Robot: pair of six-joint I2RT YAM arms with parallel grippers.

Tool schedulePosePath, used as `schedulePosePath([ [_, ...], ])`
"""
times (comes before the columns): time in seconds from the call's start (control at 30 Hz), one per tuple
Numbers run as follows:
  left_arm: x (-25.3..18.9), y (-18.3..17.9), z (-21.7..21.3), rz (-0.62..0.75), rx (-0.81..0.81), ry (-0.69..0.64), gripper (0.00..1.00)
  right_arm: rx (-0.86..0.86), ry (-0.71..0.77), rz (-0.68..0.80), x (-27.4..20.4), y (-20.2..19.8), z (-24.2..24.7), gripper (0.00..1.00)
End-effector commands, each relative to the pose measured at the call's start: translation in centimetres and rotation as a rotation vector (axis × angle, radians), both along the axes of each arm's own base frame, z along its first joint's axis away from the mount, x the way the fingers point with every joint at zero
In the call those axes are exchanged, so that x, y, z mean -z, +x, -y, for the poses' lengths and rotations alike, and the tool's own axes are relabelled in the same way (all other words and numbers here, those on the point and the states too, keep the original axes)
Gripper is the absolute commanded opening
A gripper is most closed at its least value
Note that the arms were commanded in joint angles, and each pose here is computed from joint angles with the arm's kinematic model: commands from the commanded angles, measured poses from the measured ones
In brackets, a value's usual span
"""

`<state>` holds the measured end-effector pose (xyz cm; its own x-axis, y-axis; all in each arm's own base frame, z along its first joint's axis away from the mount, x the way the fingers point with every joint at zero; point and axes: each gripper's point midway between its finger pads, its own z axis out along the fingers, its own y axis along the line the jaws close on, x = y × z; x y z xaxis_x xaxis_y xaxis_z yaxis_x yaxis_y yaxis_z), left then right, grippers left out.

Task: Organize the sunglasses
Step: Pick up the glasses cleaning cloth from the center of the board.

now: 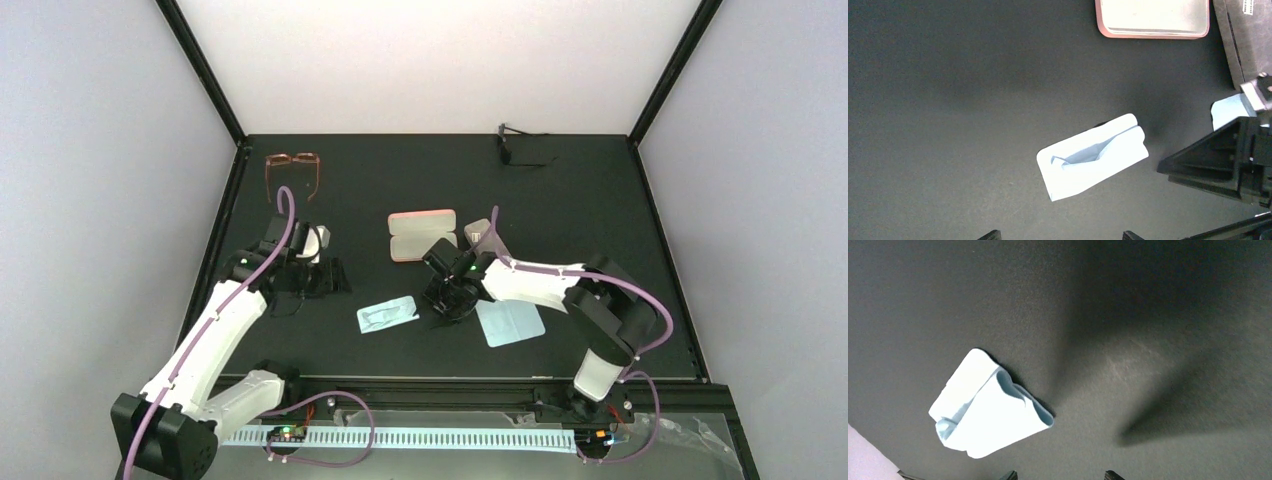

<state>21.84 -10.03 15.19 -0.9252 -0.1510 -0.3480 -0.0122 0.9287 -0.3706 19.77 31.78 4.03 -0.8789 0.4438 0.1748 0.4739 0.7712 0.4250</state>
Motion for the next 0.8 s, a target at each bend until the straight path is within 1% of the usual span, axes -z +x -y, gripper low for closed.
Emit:
schedulePosePath([
  [0.0, -0.8, 0.5, -0.4, 0.066, 0.008, 0.022, 0.64, 0.036, 0.003, -0.019, 0.9, 0.8, -1.5, 0.44],
  [0.23, -1.0, 0.4, -0.4, 0.077, 0.020, 0.019, 0.66, 0.045, -0.002, -0.032, 1.8, 1.5, -2.6, 0.34],
  [0.47, -0.8, 0.3, -0.2, 0.069, 0.033, 0.015, 0.66, 0.058, -0.033, -0.044, 3.0, 1.5, -2.2, 0.23],
  [0.6, -0.8, 0.3, 0.0, 0.067, 0.042, 0.010, 0.66, 0.067, -0.053, -0.041, 3.4, 1.6, -1.8, 0.19],
  [0.77, -0.5, 0.2, 0.2, 0.054, 0.052, 0.004, 0.66, 0.061, -0.058, -0.002, 3.3, 2.5, -1.8, 0.15],
])
